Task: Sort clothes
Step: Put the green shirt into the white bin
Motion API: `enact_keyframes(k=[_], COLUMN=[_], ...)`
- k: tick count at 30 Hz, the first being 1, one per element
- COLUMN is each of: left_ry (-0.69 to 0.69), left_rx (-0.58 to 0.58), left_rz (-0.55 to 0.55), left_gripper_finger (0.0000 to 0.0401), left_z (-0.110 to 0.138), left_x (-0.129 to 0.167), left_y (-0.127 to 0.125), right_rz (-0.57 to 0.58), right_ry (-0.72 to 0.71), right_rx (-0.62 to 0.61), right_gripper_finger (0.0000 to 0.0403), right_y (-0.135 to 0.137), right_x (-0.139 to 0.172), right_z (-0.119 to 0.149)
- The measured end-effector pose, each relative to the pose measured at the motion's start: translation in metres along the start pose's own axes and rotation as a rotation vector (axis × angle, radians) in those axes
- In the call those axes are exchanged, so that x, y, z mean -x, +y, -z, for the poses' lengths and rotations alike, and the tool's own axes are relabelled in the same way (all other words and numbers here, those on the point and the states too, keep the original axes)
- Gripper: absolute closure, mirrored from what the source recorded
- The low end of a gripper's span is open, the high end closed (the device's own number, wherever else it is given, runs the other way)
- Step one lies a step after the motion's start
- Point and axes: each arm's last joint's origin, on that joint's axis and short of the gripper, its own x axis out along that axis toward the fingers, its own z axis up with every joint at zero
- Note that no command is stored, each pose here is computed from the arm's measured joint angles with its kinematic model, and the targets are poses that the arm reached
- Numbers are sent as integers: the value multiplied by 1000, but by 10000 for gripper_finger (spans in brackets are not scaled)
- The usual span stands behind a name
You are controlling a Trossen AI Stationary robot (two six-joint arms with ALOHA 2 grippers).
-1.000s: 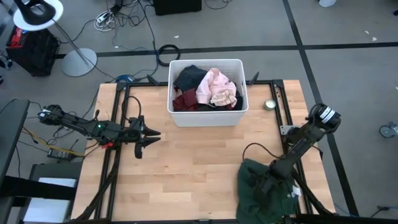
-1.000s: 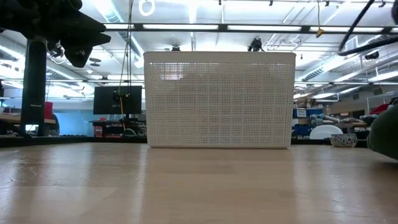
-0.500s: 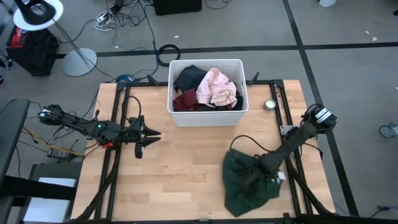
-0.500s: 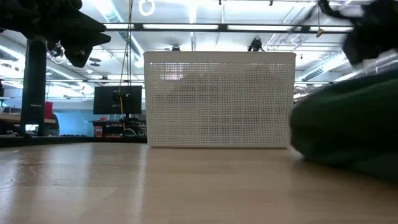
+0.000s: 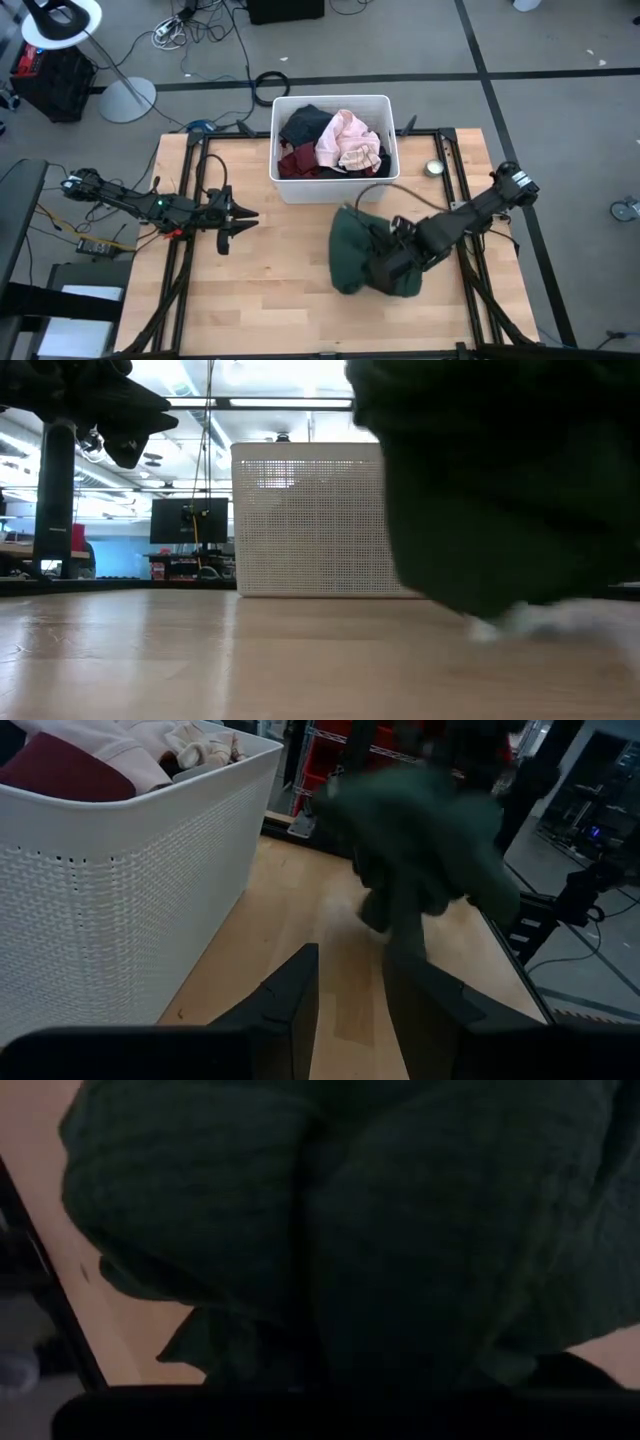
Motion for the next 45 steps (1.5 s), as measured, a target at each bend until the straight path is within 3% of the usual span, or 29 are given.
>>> enact_keyframes(k=[7,15,21,25,31,34,45], left_ry=[0,0,1,1,1,1,-6], left_rx=[0,0,0,0,0,0,3], left_rz=[0,0,0,0,0,0,2], left_gripper_finger=[282,282,282,282,282,282,282], left_z=[0,0,0,0,0,0,-1], left_x=[0,0,0,0,0,0,0], left_y=[0,0,0,0,0,0,0], right_rz=[-24,-43,8,101,245,262,298], right_ry=[-237,-558,-853,-962,-904,-825,-614], right_rx=[32,12,96,104,44,42,37], right_gripper_finger=[360,360,360,360,360,360,360], right_y=[-14,-53,-80,-105,-150,-166,-190], right_x=[59,113,134,138,118,98,13], right_z=[-43,-101,-145,-168,-188,-198,-230])
